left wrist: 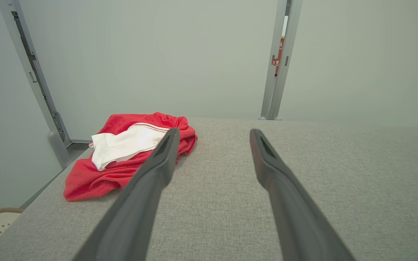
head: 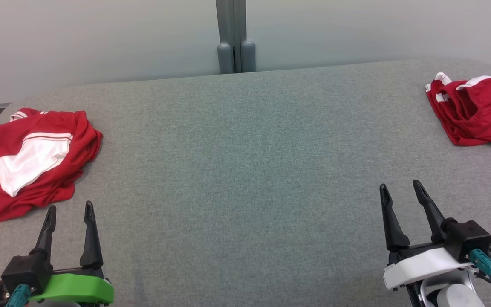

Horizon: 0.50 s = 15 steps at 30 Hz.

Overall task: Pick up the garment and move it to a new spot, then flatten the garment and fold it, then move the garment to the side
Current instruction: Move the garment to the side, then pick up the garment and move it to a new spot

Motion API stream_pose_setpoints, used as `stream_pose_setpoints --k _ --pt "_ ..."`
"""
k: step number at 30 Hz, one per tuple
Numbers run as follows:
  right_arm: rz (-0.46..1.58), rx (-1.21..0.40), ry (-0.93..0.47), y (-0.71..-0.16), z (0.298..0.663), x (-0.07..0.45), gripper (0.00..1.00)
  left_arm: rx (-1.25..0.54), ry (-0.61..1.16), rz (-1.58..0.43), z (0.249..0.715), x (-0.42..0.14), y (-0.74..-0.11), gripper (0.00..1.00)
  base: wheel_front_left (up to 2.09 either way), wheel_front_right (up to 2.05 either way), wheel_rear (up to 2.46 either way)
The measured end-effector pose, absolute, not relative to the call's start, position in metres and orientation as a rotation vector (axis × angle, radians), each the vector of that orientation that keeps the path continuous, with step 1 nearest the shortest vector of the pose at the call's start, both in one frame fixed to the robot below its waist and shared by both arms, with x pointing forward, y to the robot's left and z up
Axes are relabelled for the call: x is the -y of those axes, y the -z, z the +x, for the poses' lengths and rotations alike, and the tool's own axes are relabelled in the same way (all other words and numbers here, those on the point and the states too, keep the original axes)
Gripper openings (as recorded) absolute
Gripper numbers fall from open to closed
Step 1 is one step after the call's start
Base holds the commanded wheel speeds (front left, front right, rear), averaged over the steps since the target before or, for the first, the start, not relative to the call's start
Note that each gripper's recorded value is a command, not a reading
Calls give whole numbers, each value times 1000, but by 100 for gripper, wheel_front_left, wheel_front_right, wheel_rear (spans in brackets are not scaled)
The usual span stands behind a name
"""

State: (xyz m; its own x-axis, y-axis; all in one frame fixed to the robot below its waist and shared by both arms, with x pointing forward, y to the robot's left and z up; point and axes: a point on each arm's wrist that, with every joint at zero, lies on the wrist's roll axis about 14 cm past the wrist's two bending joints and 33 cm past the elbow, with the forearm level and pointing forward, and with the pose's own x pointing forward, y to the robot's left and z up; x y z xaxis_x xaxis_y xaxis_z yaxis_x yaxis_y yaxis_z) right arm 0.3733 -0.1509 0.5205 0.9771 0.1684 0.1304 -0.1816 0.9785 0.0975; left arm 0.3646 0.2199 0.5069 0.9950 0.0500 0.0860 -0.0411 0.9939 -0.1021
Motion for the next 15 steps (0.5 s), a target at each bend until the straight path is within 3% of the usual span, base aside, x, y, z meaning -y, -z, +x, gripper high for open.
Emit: stream_pose_setpoints --k 15 --pt "111 116 -183 -519 373 146 100 79 -55 -97 362 -224 -504 100 0 0 0"
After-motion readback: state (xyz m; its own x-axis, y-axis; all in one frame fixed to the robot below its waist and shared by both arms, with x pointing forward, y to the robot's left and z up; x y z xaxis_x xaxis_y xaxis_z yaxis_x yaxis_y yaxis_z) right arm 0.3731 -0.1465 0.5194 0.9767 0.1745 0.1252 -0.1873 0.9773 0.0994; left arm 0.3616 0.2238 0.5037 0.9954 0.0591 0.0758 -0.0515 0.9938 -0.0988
